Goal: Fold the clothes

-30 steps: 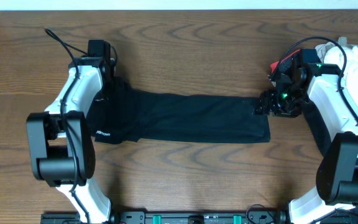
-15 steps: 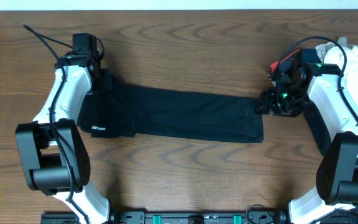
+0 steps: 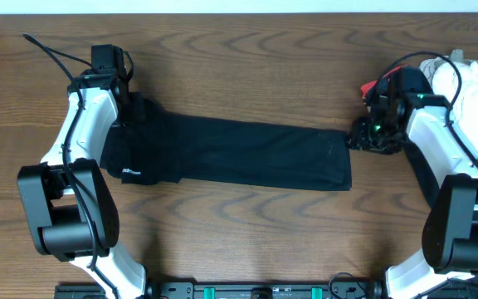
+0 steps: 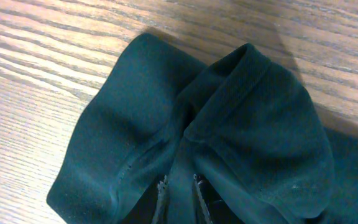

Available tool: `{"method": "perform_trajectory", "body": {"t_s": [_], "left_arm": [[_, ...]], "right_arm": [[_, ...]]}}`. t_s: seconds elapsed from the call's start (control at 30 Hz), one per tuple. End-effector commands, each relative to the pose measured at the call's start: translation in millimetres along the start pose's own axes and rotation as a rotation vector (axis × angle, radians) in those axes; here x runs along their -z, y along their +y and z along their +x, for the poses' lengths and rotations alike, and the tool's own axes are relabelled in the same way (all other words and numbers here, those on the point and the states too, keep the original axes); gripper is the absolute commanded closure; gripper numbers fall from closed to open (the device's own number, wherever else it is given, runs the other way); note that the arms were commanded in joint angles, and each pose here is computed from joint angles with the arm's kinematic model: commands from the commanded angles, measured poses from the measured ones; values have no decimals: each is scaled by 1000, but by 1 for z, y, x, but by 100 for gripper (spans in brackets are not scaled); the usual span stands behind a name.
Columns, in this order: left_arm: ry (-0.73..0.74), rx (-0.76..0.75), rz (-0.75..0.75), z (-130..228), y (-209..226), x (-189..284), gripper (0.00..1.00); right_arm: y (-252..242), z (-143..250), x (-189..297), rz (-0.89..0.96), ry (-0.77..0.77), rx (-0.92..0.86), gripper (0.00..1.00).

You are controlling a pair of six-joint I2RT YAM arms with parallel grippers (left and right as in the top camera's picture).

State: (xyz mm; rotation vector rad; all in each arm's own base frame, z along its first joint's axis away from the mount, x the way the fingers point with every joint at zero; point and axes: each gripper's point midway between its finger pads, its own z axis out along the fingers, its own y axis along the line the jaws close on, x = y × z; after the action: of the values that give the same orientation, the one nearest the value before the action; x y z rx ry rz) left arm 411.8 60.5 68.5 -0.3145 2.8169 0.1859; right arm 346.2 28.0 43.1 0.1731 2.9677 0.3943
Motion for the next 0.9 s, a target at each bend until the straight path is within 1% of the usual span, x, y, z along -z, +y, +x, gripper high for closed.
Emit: {"method": "perform_trajectory", "body": {"t_s": [0.0,0.1,0.23,0.37,0.5,0.6,0.67,0.8,0.83,0.87], "left_arm": [[-28,0,-9,-8,3,8,84],[-28,0,-9,-8,3,8,83],[-28,0,-7,-8,3,8,83],[-27,4,-5,-8,3,8,83],[-26,4,-5,-8,3,8,83],[-26,4,-6,-8,3,8,83],[-26,4,-5,-8,3,8,83],[-26,4,-6,-7,3,8,83],[-26,4,-6,-7,3,8,83],[-26,3,-6,-7,3,8,83]], "right_arm": [[10,12,-11,-62,15,-24,54],[10,17,-21,-80,12,-33,57],[20,22,-28,-161,8,-28,63],[21,26,-35,-180,0,-37,66],[18,33,-41,-175,8,-57,66],[17,37,-44,-175,12,-62,69],[20,37,-44,-194,12,-61,75],[21,36,-43,-205,11,-62,96],[21,36,-43,-205,9,-63,99],[20,35,-43,-205,7,-67,99]]}}
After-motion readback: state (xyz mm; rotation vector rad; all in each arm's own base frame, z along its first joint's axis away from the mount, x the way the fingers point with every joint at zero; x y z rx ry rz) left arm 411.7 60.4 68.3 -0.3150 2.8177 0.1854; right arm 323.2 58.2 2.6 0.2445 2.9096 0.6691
